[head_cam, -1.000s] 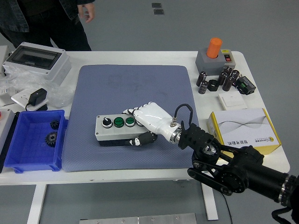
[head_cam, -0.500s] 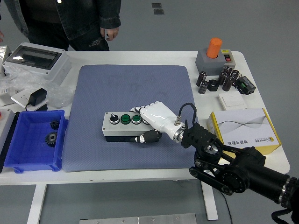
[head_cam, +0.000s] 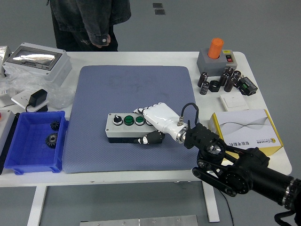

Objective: Pick up the button,place it on the desk,press the button,press the button

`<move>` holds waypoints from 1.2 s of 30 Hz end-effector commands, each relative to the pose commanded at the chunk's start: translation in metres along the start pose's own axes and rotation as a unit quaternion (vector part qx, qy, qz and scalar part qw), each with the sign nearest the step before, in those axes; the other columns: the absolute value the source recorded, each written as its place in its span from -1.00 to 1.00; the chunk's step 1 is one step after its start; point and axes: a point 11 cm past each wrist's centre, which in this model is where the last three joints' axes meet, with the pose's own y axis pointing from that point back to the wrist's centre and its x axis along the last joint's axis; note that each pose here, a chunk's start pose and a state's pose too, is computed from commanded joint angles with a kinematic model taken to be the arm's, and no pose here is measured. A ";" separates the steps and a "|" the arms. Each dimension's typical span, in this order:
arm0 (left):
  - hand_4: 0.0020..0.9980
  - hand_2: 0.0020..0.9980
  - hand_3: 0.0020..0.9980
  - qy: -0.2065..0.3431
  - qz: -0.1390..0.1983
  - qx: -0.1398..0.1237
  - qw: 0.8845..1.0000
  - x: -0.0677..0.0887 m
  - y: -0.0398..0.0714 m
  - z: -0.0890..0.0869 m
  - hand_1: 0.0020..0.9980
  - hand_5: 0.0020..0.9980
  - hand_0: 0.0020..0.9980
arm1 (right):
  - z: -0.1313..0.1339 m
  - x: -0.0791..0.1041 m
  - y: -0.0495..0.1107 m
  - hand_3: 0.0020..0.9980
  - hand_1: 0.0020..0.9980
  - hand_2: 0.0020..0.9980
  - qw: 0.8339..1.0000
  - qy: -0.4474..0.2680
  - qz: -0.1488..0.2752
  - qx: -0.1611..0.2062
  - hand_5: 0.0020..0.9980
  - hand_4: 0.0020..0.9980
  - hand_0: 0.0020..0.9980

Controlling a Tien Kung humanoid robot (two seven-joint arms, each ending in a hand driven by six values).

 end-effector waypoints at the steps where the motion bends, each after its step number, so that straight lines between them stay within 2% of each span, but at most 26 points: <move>1: 0.89 0.26 0.53 0.000 0.000 0.000 1.000 0.000 0.000 0.000 0.25 0.33 0.33 | 0.000 0.000 0.000 0.36 -0.01 0.18 1.000 0.000 -0.001 0.000 -0.78 0.20 -0.67; 3: 0.89 0.26 0.53 0.000 0.000 0.000 1.000 0.000 0.000 0.000 0.25 0.33 0.33 | 0.000 0.000 0.000 0.36 -0.01 0.18 1.000 0.000 -0.001 0.000 -0.78 0.20 -0.67; 4: 0.89 0.26 0.52 0.000 0.000 0.000 1.000 0.000 0.000 0.000 0.25 0.33 0.33 | 0.001 0.000 0.000 0.43 0.16 0.32 1.000 0.000 -0.001 -0.001 -0.74 0.33 -0.60; 9: 0.89 0.26 0.52 0.000 0.000 0.000 1.000 0.000 0.000 0.000 0.25 0.33 0.33 | 0.001 0.001 0.000 0.43 0.16 0.32 1.000 0.000 0.001 -0.001 -0.74 0.33 -0.60; 10: 0.89 0.26 0.52 -0.001 0.000 0.000 1.000 0.000 0.000 0.000 0.24 0.32 0.33 | 0.001 0.002 0.001 0.65 0.48 0.53 1.000 0.000 0.001 -0.001 -0.43 0.64 0.24; 15: 0.89 0.26 0.52 -0.001 -0.001 0.000 1.000 0.000 0.000 0.000 0.24 0.32 0.33 | 0.002 0.001 0.001 0.65 0.48 0.53 1.000 0.000 0.000 -0.001 -0.43 0.64 0.24; 16: 0.89 0.26 0.52 -0.001 -0.002 0.001 1.000 -0.001 0.000 0.000 0.25 0.32 0.33 | 0.002 0.001 0.001 0.71 0.55 0.60 1.000 0.000 -0.001 -0.001 -0.37 0.71 0.45; 21: 0.89 0.26 0.52 -0.004 -0.010 0.008 1.000 -0.003 0.000 -0.002 0.25 0.32 0.33 | 0.002 0.000 0.002 0.71 0.55 0.60 1.000 0.001 -0.001 0.000 -0.37 0.71 0.45; 22: 0.89 0.25 0.52 -0.004 -0.011 0.009 1.000 -0.003 0.000 -0.002 0.25 0.32 0.33 | 0.002 0.001 0.002 0.78 0.58 0.64 1.000 0.001 0.000 0.000 -0.18 0.89 0.51; 33: 0.89 0.25 0.52 -0.008 -0.023 0.020 0.999 -0.006 0.000 -0.005 0.25 0.31 0.33 | 0.001 0.011 0.008 0.79 0.61 0.65 1.000 0.008 -0.002 0.009 -0.16 0.90 0.52; 34: 0.89 0.25 0.51 -0.009 -0.024 0.021 0.999 -0.007 0.000 -0.005 0.25 0.31 0.33 | 0.000 0.012 0.008 0.87 0.65 0.71 1.000 0.008 -0.002 0.011 -0.10 0.96 0.54; 36: 0.89 0.25 0.51 -0.010 -0.027 0.023 0.999 -0.007 0.000 -0.006 0.25 0.31 0.33 | -0.002 0.013 0.009 0.87 0.65 0.71 1.000 0.005 -0.003 0.015 -0.10 0.96 0.54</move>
